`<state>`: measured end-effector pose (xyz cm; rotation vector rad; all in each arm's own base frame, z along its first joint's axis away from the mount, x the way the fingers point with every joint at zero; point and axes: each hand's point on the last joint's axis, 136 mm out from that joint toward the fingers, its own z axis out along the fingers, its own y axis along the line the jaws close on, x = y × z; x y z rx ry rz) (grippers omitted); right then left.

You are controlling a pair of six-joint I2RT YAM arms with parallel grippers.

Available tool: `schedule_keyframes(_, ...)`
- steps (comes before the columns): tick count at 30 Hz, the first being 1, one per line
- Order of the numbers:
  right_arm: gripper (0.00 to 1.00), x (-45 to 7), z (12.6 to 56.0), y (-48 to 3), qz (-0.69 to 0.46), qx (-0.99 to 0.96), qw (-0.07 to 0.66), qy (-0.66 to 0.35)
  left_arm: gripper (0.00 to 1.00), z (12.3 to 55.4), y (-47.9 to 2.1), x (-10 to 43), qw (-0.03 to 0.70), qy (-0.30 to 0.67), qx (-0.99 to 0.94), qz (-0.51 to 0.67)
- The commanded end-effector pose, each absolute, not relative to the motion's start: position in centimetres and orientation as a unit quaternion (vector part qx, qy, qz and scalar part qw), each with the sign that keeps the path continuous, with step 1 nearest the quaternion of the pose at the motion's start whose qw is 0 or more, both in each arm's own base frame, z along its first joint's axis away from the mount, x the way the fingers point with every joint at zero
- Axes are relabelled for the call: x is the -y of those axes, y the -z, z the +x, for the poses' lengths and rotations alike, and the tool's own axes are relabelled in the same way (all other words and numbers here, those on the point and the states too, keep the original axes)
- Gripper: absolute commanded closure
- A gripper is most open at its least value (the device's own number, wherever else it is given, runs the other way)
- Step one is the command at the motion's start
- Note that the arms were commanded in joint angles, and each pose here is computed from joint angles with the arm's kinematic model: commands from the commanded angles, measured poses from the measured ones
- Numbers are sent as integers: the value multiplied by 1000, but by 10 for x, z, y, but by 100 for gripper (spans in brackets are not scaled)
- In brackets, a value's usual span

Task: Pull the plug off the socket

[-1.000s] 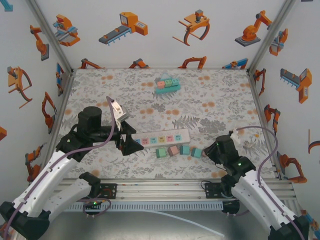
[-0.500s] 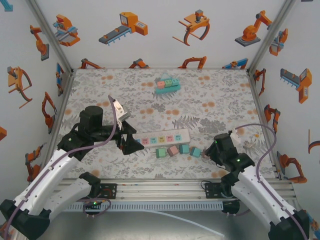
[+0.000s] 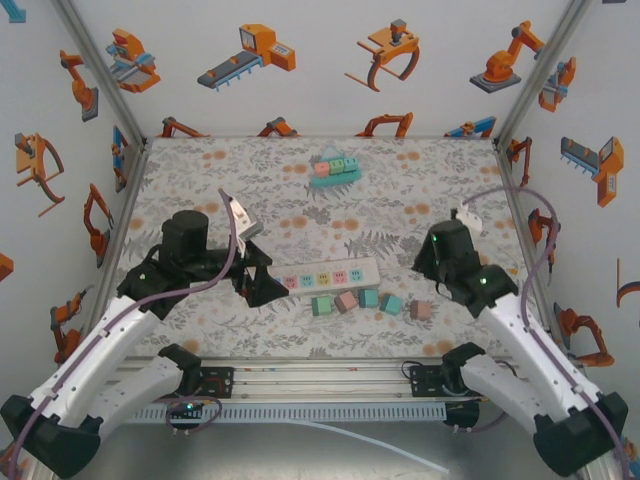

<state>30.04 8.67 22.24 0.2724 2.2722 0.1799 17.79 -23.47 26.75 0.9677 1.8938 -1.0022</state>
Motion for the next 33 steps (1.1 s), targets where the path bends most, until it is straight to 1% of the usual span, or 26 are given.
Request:
schedule_keyframes(1,52,-127,359,-270,40,-895,434,-96,3,193,-275,234,412,370,-748,366)
schedule_keyframes(4,48,-167,415,-286,31,-903,407,-132,3,203,-278,231,425,352,-754,356)
schedule_keyframes(8,47,-199,496,-279,53,-904,387,-174,3,210,-282,227,440,334,-759,346)
schedule_keyframes(13,47,-197,581,-244,98,-897,381,-200,3,213,-285,218,455,314,-767,326)
schedule_keyframes(18,46,-204,638,-203,97,-887,391,-228,3,211,-287,206,468,300,-773,306)
schedule_keyframes(21,46,-209,656,-177,116,-878,388,-255,3,209,-287,199,470,289,-780,295)
schedule_keyframes(24,47,-218,662,-147,125,-877,370,-279,3,208,-287,193,469,279,-788,284)
schedule_keyframes(28,47,-224,655,-111,129,-891,328,-287,3,207,-287,186,468,275,-797,264)
schedule_keyframes(33,54,-227,637,-92,140,-904,283,-288,3,207,-284,179,471,267,-803,247)
